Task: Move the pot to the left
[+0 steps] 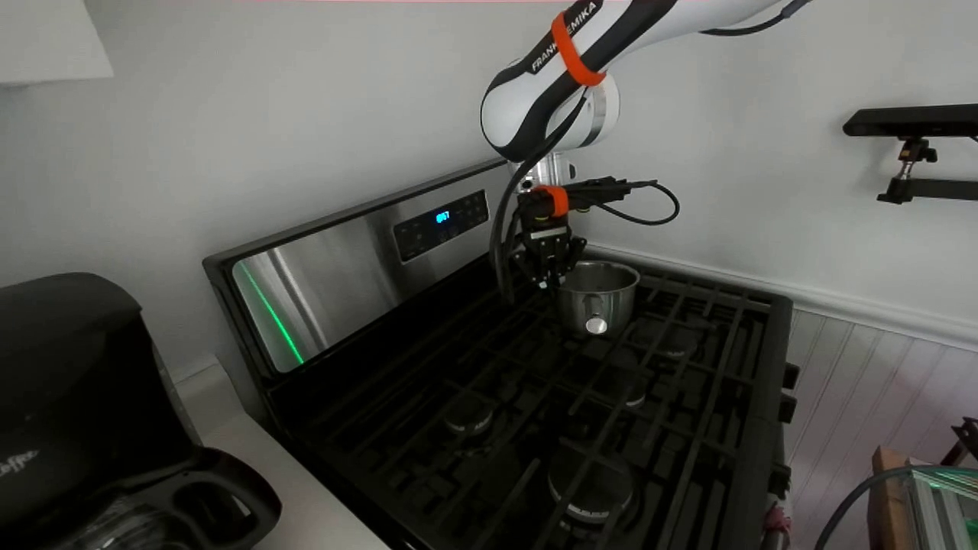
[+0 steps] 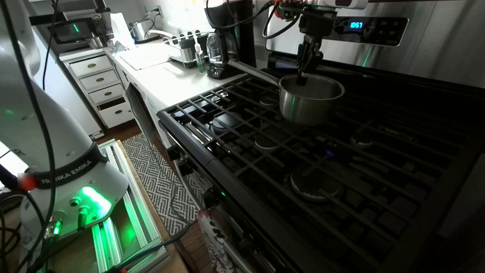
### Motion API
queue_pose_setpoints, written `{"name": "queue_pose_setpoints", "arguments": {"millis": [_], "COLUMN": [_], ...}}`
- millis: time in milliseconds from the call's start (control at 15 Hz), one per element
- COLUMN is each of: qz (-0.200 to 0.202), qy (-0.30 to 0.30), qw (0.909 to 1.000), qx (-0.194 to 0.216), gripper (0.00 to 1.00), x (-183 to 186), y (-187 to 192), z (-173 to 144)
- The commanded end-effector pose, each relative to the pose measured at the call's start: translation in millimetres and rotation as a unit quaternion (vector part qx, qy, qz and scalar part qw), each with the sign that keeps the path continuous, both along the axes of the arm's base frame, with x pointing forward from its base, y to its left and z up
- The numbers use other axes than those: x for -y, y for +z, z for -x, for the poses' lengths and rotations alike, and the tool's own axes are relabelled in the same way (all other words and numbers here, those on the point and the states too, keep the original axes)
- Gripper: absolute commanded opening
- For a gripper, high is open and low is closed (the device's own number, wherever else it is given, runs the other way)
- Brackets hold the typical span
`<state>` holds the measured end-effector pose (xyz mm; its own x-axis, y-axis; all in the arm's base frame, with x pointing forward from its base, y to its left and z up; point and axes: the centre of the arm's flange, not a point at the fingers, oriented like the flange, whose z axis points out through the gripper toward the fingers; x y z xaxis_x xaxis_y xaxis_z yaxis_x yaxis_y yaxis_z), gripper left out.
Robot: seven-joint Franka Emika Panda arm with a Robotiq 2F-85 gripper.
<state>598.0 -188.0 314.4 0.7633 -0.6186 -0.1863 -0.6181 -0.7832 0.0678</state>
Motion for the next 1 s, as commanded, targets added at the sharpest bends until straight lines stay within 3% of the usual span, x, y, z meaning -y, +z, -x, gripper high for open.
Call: {"name": "queue_pose_setpoints", "arguments": {"millis": [0, 267, 600, 933], "qz": [-0.012, -0.006, 0.009, 0.016], "qy": [-0.011, -0.024, -0.041, -0.043], "qw": [0.9996, 0.9994, 0.9964, 0.9955], "qx": [0.022, 0.024, 0.074, 0.083], "gripper": [0.02, 0.02, 0.02, 0.02], "x": [-20.6, -32.3, -35.7, -43.2], "y": [16.3, 13.5, 6.8, -1.7], "z": [28.4, 38.1, 34.4, 32.8]}}
